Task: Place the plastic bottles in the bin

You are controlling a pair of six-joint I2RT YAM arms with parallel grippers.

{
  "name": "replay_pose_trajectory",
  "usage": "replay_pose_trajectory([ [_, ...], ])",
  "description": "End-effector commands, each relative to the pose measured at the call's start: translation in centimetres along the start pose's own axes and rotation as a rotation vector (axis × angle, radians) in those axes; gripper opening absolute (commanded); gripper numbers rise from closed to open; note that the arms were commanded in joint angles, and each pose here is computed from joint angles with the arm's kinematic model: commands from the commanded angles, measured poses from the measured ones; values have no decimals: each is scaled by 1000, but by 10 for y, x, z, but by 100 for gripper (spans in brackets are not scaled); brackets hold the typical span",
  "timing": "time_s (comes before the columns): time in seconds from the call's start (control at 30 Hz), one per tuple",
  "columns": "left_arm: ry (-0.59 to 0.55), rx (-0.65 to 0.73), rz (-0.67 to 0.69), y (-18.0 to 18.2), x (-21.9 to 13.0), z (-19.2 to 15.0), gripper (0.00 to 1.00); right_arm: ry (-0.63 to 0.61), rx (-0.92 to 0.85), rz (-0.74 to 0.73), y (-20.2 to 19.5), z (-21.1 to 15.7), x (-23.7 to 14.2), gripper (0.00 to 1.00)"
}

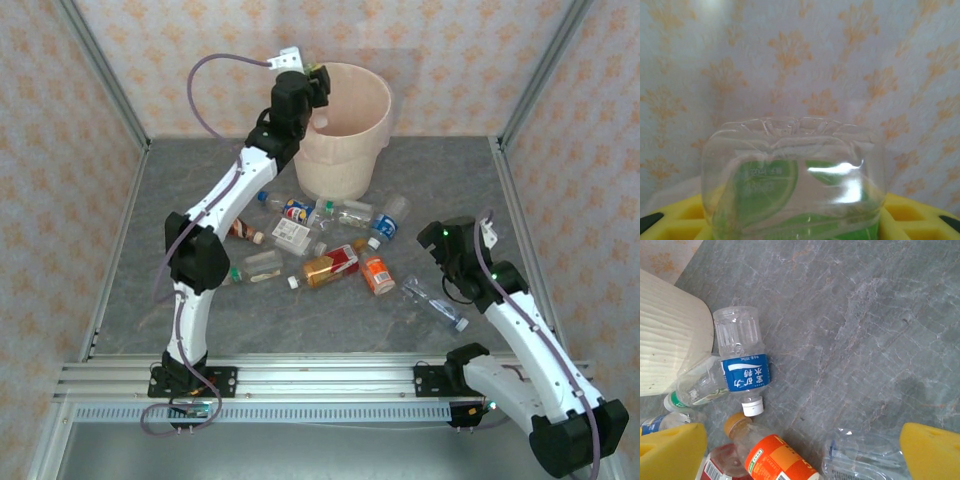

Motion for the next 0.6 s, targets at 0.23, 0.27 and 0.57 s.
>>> replay_pose_trajectory([
  [0.23, 313, 12, -110, -14, -8, -14, 61, 2, 199, -117, -18, -1, -8, 99],
  [0.27, 341, 9, -128, -15, -10, -17, 66, 8, 232, -142, -21, -1, -8, 99],
  [0.57, 341, -9, -291, -23, -43, 19, 100, 116, 617, -252, -31, -14, -6, 99],
])
Point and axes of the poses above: each hand's point on the last joint's axis, 136 mm out from that joint toward the fingers, its own x axis out along the fingers, its own y axis along the line the jaws close on, z = x × y, the point moved 8 cm from there along -x, back along the fingers, and after that the axes turned 14 degrees about x, right-handed, at the moved point
